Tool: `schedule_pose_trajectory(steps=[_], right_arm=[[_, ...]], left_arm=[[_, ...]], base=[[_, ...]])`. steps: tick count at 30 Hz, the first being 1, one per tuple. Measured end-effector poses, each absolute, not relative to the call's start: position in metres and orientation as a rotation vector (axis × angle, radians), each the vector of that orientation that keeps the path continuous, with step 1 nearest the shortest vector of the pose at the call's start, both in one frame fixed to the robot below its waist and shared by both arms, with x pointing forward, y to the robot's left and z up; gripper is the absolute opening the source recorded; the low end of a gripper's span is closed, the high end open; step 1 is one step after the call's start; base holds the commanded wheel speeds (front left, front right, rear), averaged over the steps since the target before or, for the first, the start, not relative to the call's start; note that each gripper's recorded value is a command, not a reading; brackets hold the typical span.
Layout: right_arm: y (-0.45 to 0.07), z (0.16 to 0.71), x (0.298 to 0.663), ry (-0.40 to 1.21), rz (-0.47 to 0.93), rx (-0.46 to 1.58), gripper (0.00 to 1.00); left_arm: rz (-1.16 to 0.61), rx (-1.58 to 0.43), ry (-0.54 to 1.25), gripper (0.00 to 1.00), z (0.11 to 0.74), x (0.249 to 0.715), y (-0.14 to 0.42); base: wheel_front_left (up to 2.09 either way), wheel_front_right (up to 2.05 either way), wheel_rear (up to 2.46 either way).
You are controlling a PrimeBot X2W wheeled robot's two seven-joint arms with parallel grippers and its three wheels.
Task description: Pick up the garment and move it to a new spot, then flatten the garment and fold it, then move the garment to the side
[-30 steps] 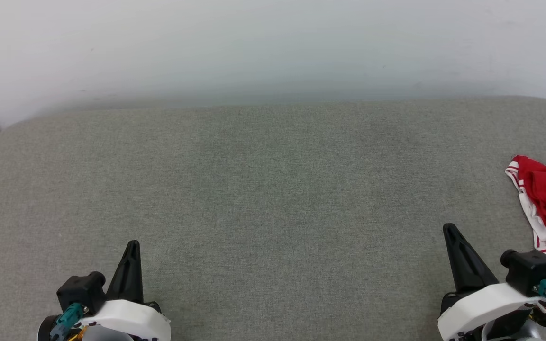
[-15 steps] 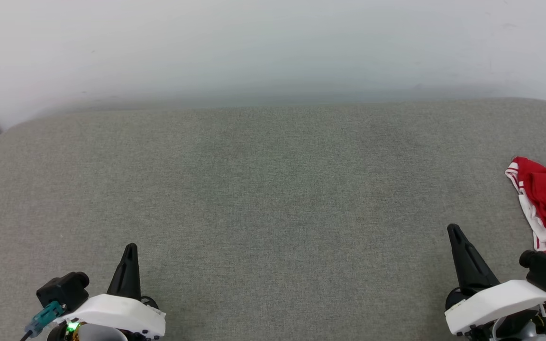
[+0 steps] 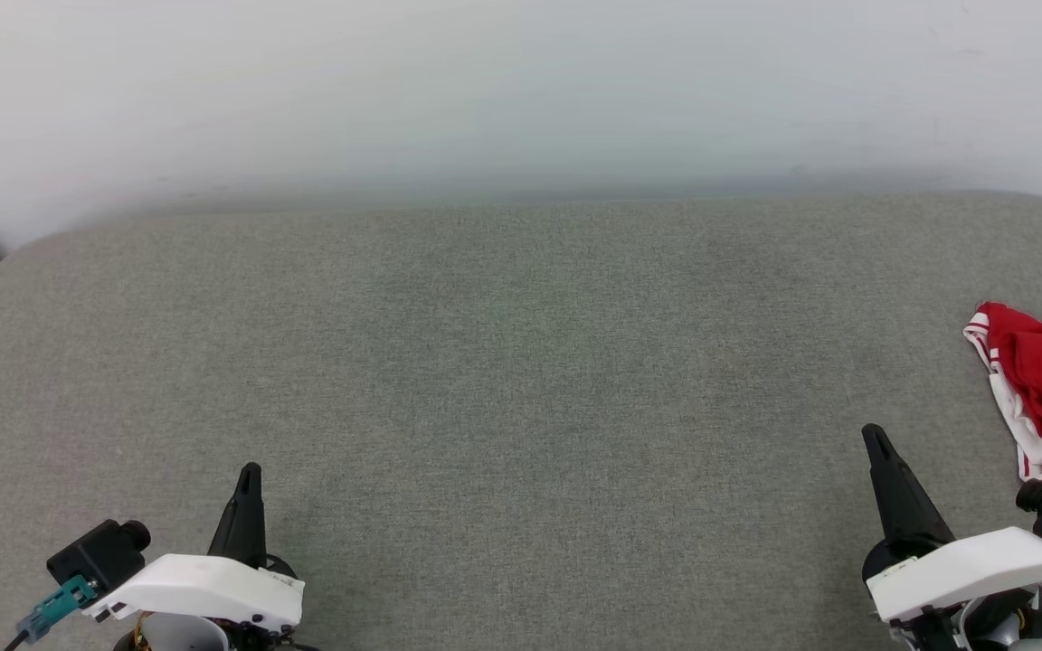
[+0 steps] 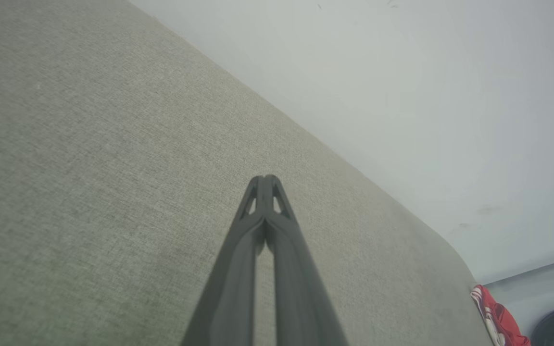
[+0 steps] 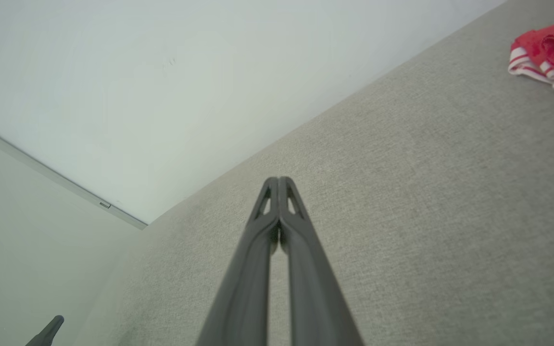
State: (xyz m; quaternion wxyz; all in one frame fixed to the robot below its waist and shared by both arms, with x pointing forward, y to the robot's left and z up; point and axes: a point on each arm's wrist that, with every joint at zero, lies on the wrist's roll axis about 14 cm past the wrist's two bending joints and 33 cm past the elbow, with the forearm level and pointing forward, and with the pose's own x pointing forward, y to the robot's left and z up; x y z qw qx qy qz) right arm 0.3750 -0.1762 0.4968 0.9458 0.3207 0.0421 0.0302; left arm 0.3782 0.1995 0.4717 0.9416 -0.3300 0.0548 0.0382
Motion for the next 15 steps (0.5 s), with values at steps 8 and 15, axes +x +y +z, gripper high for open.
schedule_pose_trajectory(steps=[8,15], right_arm=[[-0.1789,0.4964,0.3764,0.084,0.049,0.768,0.00],[-0.1809,0.4979,0.3785,0.079,0.042,0.858,0.00]], left_arm=[[0.088,-0.785,0.115,0.00,0.4722,0.3794,0.2004],[0.089,-0.877,0.115,0.00,0.4731,0.3799,0.2000]], base=[[0.00,0.00,0.00],[0.00,0.00,0.00]])
